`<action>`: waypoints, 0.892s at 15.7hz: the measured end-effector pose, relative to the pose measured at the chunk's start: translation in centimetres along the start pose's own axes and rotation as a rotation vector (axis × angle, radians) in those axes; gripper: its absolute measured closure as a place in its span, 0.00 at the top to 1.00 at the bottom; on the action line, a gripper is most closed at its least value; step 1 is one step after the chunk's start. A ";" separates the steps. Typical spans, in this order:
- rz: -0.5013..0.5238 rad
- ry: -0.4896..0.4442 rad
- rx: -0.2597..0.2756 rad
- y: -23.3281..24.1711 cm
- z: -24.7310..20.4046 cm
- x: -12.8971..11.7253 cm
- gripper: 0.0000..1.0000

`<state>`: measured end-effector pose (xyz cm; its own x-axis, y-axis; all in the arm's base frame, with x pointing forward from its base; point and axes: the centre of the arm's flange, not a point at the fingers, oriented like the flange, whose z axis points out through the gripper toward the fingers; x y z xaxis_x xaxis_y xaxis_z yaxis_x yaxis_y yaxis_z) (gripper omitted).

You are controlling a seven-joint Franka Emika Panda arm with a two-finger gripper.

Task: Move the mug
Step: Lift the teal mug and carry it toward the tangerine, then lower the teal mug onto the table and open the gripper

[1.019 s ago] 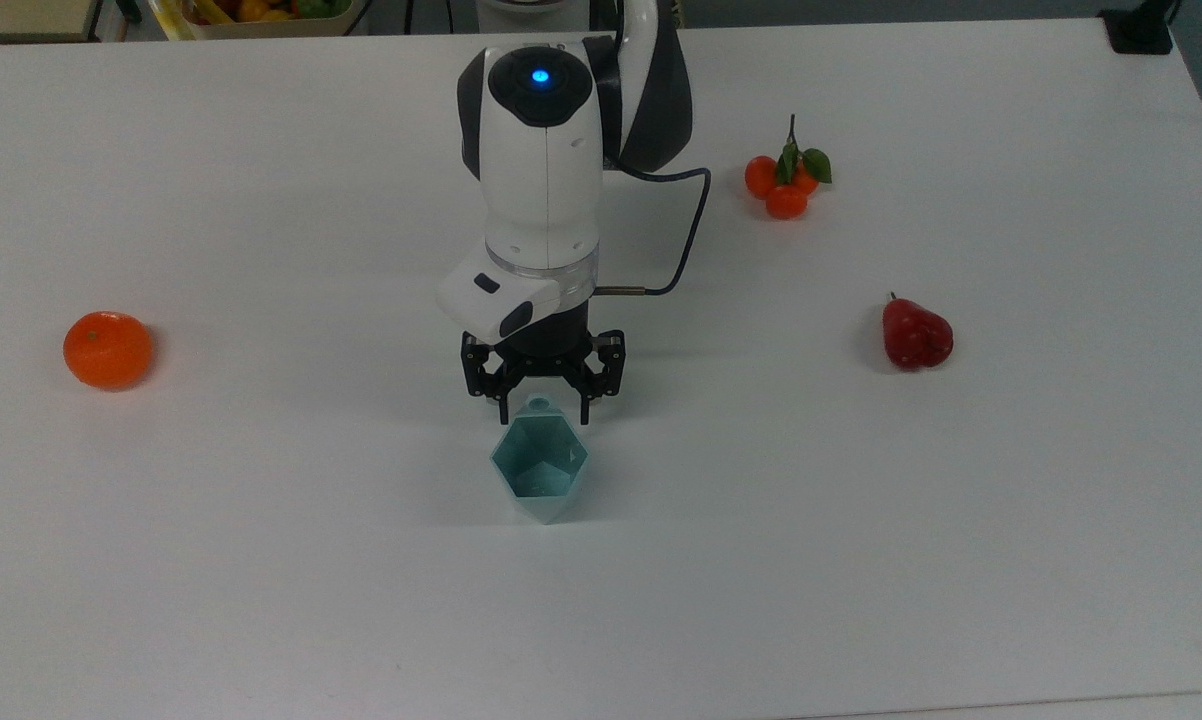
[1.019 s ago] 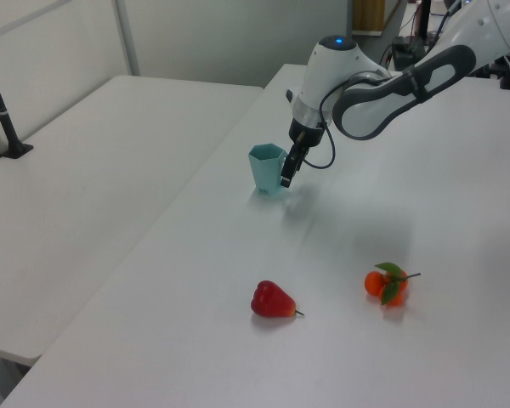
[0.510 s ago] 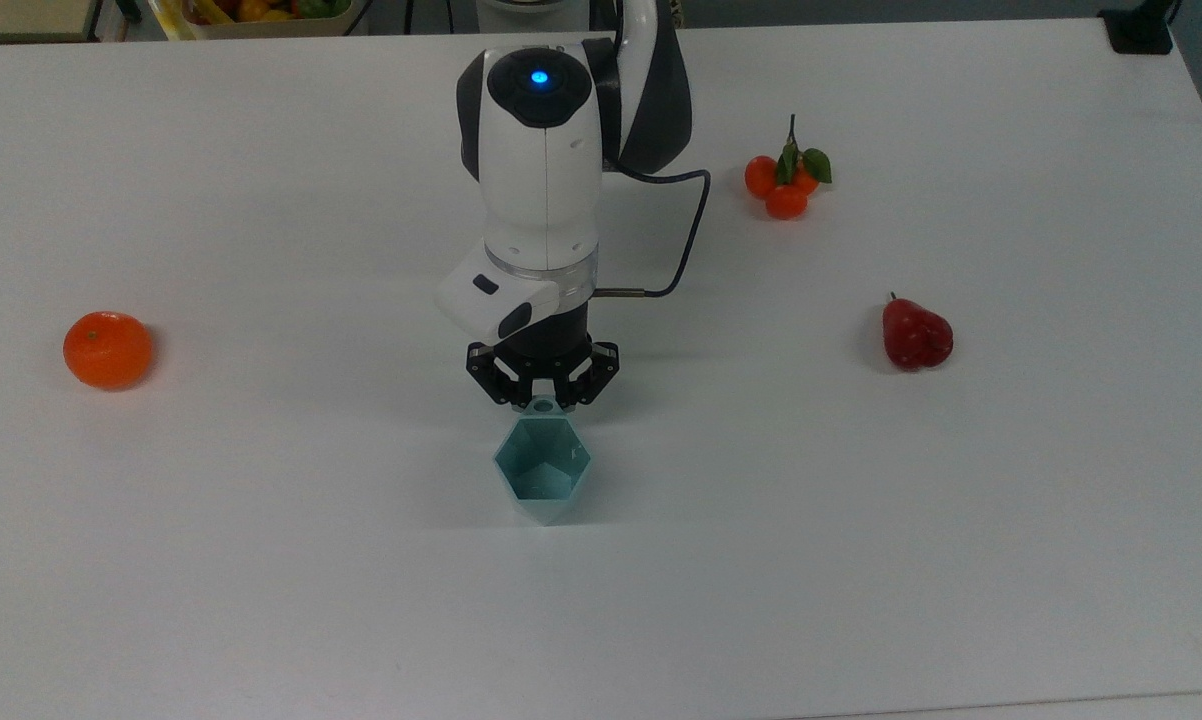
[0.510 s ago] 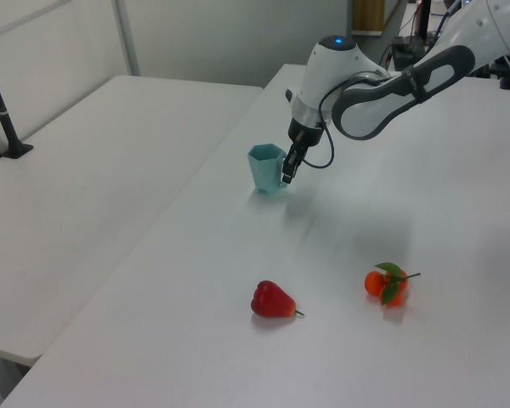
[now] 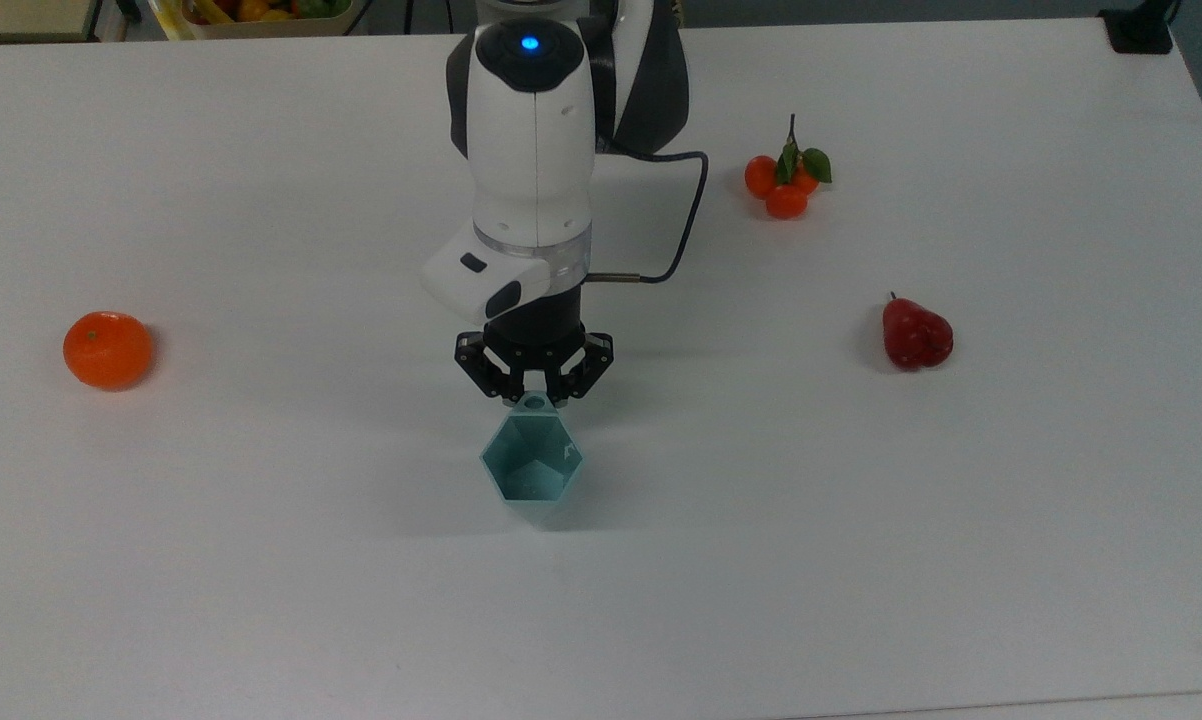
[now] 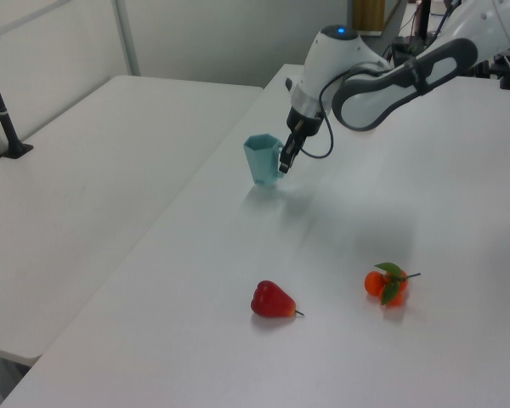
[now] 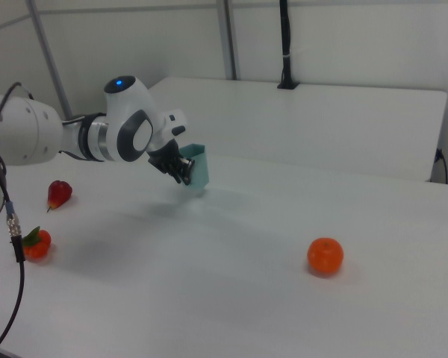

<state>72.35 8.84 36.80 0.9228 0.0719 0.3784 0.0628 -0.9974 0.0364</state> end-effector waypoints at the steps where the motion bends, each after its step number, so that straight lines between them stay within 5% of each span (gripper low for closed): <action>1: 0.003 0.009 -0.001 0.3 -1.1 0.1 0.23; 6: -0.013 -0.114 -0.054 1.6 -7.5 -2.9 0.23; 14: 0.014 -0.334 -0.116 2.4 -8.5 -15.3 0.23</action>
<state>55.18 5.47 38.99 0.9978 0.0321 0.0574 0.0234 -0.9892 0.1450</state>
